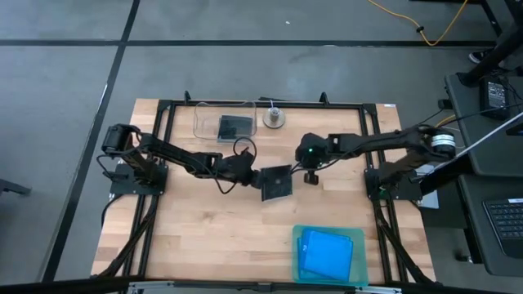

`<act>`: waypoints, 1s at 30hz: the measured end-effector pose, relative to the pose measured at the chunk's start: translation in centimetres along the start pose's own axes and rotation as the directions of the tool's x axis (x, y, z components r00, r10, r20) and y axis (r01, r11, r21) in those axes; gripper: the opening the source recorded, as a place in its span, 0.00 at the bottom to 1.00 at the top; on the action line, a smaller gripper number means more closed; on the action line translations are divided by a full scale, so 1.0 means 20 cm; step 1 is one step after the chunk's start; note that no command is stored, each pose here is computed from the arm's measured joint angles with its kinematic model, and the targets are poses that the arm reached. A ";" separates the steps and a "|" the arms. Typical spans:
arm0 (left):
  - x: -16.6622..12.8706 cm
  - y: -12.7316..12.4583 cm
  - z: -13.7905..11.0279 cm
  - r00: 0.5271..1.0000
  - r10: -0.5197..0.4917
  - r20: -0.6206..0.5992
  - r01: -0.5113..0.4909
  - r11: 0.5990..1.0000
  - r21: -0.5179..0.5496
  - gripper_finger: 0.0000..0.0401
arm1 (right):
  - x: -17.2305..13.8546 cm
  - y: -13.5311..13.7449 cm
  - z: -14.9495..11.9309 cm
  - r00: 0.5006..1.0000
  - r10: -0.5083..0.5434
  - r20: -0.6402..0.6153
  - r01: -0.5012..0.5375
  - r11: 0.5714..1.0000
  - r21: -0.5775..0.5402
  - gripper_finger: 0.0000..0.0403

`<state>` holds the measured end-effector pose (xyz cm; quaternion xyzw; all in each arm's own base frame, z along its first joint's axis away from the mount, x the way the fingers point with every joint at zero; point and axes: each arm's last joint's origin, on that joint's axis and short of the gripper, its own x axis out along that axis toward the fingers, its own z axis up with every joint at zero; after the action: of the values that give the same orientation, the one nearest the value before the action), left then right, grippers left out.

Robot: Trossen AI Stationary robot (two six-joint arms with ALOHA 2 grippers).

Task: Pick & place jewel cases by type
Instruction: Put the black cd case into the transparent bin

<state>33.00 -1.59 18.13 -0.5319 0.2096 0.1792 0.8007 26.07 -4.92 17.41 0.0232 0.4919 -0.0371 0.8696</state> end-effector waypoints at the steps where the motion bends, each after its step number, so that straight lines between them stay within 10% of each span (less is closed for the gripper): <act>1: 0.00 -0.01 0.01 1.000 -0.023 0.009 0.023 1.000 0.010 0.08 | -0.03 0.00 0.01 1.000 -0.004 0.020 0.003 1.000 0.009 0.01; 17: -0.22 -0.30 0.16 0.965 -0.219 0.146 0.164 0.933 0.320 0.08 | -0.63 0.02 -0.03 0.911 -0.071 0.407 0.007 0.988 0.155 0.01; 30: -0.62 -0.34 0.33 0.926 -0.242 0.290 0.042 0.830 0.557 0.08 | -1.09 0.06 -0.17 0.680 -0.114 0.725 0.032 0.991 0.127 0.01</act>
<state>26.97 1.22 32.21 -0.2583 0.0659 0.1429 0.9531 12.04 -2.51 34.43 0.0319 0.1028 -0.1034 0.9888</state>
